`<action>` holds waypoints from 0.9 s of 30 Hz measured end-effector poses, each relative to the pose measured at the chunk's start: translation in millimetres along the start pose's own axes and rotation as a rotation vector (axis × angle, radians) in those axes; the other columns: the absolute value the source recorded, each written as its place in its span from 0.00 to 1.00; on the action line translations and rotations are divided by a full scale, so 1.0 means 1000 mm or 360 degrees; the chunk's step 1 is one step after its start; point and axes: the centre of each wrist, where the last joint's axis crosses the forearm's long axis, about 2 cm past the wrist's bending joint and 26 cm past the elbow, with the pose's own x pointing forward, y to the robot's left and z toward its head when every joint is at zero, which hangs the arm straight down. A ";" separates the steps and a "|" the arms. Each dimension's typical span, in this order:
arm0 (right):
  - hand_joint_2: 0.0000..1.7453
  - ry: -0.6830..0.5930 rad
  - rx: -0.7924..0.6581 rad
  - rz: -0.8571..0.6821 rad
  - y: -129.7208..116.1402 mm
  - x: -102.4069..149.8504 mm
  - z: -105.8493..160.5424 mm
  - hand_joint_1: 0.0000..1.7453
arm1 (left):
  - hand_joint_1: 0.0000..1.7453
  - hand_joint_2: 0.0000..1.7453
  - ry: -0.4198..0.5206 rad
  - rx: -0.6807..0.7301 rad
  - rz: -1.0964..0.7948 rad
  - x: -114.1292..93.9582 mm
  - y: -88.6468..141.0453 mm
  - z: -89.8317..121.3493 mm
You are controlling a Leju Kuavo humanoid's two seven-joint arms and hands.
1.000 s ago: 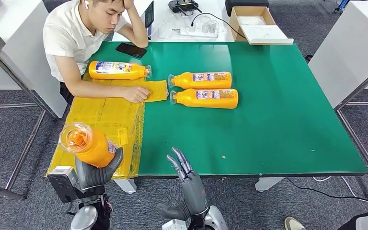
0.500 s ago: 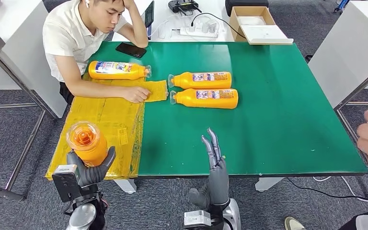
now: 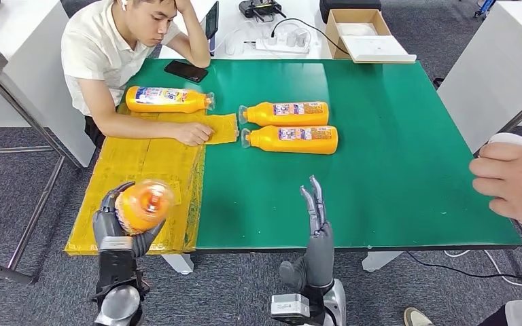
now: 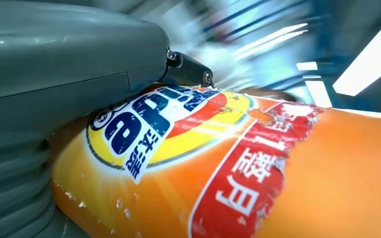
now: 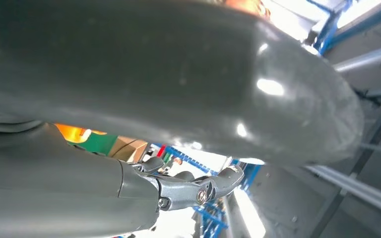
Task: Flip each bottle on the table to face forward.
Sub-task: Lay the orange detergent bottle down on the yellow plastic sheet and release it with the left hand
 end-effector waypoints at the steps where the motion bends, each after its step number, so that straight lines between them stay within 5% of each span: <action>1: 0.00 0.0014 -0.0020 -0.0019 0.000 0.000 -0.001 0.00 | 1.00 1.00 -0.0099 -0.0050 -0.0180 -0.005 0.001 -0.007; 3: 0.00 0.0043 -0.0048 -0.0068 0.001 0.000 -0.003 0.00 | 1.00 1.00 -0.0166 -0.0148 -0.0487 -0.018 0.002 -0.020; 13: 0.00 0.0127 -0.0027 -0.0221 0.020 -0.001 -0.006 0.00 | 1.00 1.00 0.0308 -0.0573 -0.1035 -0.065 -0.025 -0.053; 27: 0.00 0.0199 0.0021 -0.0258 0.028 -0.006 0.000 0.00 | 1.00 1.00 0.0438 -0.0784 -0.1052 -0.076 -0.039 -0.066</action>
